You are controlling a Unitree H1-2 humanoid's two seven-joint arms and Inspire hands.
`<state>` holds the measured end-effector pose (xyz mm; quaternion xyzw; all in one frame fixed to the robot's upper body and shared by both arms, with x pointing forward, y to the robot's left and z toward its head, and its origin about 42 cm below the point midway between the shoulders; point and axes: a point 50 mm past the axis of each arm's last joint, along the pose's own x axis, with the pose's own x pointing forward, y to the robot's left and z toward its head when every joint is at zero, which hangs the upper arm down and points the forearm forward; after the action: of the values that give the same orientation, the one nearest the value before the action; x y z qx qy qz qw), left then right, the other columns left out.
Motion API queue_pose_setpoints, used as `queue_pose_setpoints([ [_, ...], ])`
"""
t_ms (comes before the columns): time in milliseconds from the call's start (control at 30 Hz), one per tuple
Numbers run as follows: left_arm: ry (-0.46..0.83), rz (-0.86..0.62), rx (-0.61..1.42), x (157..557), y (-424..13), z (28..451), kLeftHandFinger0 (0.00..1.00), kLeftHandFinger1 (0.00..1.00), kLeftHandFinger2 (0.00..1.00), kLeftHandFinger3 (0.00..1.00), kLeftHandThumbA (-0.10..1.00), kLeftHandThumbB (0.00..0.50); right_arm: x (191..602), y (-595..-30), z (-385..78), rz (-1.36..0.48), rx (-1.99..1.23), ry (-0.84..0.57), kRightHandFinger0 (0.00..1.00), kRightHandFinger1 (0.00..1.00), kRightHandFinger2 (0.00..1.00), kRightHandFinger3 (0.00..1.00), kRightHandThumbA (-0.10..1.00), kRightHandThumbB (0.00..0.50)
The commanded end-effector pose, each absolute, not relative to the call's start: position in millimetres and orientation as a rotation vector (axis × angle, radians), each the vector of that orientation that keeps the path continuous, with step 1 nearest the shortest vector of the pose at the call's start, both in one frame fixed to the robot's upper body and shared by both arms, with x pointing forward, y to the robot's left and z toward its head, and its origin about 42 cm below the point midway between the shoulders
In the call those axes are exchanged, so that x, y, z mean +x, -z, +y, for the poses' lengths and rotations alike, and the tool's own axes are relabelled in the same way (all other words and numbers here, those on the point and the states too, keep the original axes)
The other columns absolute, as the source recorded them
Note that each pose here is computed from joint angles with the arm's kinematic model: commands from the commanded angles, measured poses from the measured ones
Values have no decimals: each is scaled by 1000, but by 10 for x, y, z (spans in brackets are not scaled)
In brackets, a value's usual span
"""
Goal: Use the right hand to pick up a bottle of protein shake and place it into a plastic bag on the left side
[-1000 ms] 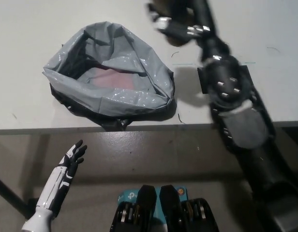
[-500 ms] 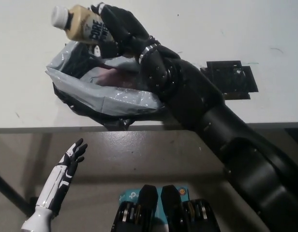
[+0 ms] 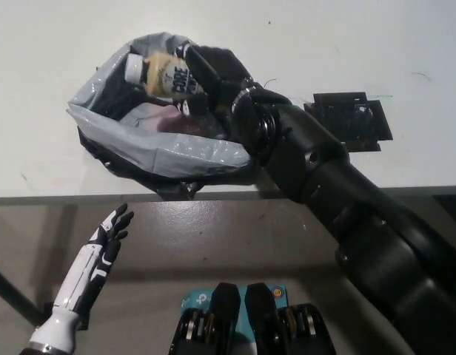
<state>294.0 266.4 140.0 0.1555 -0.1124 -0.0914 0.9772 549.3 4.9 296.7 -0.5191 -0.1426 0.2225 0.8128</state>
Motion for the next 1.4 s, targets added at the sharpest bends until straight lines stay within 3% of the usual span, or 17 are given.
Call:
queue_pose_setpoints([
  [0,228,-276,346,3074,-1595,2625,1000,1000,1000,1000,1000,345,5556,-3233,48,-88,-1017,-727,1000,1000,1000,1000,883,500],
  [367,283,-271,319,3178,-1602,2503,1000,1000,1000,1000,1000,350,5490,-3190,25,-60,-739,-845,1000,1000,1000,1000,890,499],
  [533,289,-263,278,3152,-1574,2521,1000,1000,1000,1000,1000,323,5472,-3531,80,-119,-617,-857,1000,1000,1000,1000,981,500],
  [600,289,-260,274,3146,-1566,2525,1000,1000,1000,1000,1000,309,5435,-3819,32,-185,-510,-852,1000,1000,1000,1000,1000,500],
  [767,275,-259,280,3113,-1546,2530,1000,1000,1000,1000,1000,329,5166,-4805,-267,-487,-52,-841,1000,1000,1000,1000,956,500],
  [933,250,-265,291,3088,-1536,2570,1000,1000,1000,1000,1000,326,4470,-5468,-1059,-841,59,-737,1000,1000,1000,1000,1000,499],
  [1067,234,-265,293,3067,-1535,2597,1000,1000,1000,1000,1000,333,4045,-5312,-1571,-959,21,-636,1000,1000,1000,1000,1000,498],
  [1200,230,-263,262,3106,-1552,2609,1000,1000,1000,1000,1000,325,3427,-4665,-2135,-1078,-138,-455,1000,1000,1000,1000,1000,478],
  [1367,239,-259,250,3131,-1530,2632,1000,1000,1000,1000,1000,319,2821,-3887,-2476,-1031,-171,-371,1000,1000,1000,1000,1000,500],
])
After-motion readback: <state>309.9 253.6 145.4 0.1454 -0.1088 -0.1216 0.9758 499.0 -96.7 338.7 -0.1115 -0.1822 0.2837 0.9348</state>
